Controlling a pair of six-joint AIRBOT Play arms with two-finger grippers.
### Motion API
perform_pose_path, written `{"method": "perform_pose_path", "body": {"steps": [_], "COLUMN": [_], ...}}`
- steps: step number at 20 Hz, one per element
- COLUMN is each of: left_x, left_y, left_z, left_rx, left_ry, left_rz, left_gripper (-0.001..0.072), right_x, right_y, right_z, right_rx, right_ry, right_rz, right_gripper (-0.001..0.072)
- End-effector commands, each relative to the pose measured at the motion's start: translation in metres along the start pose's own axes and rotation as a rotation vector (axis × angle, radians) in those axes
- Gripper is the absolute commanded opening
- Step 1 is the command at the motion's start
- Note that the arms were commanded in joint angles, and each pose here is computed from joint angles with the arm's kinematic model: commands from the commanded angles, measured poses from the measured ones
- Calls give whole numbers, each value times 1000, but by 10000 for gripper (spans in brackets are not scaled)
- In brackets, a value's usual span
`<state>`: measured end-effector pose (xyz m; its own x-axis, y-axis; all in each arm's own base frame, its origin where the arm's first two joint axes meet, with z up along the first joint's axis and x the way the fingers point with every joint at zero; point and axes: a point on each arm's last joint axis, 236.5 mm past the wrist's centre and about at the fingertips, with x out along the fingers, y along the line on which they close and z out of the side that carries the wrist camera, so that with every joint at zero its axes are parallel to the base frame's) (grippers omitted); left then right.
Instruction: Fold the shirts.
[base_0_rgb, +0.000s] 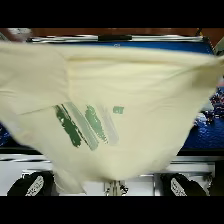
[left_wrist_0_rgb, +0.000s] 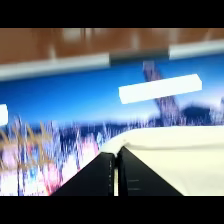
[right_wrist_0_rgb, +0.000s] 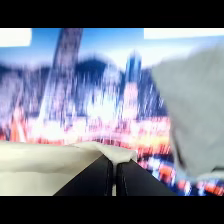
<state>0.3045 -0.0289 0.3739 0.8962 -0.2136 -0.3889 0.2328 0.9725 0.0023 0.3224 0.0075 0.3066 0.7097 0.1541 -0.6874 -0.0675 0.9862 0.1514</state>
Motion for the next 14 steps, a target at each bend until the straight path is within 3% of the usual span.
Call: {"method": "perform_pose_path", "body": {"steps": [1, 4, 7, 14], "left_x": [92, 177, 255, 351], "left_y": [29, 48, 71, 104], "left_z": [-125, -187, -204, -211], "left_rx": [-96, -181, -208, -318], "left_ry": [356, 487, 474, 335], "left_rz": [-33, -55, -27, 23], "left_gripper": [31, 31, 31, 31], "right_x": [122, 236, 325, 393], "right_y": [-10, 0, 1, 23], "right_z": [-73, -94, -88, -29], "right_rx": [70, 34, 44, 43], "right_ry": [377, 426, 333, -12], "right_rz": [56, 62, 39, 46], "right_gripper": [74, 74, 74, 74]}}
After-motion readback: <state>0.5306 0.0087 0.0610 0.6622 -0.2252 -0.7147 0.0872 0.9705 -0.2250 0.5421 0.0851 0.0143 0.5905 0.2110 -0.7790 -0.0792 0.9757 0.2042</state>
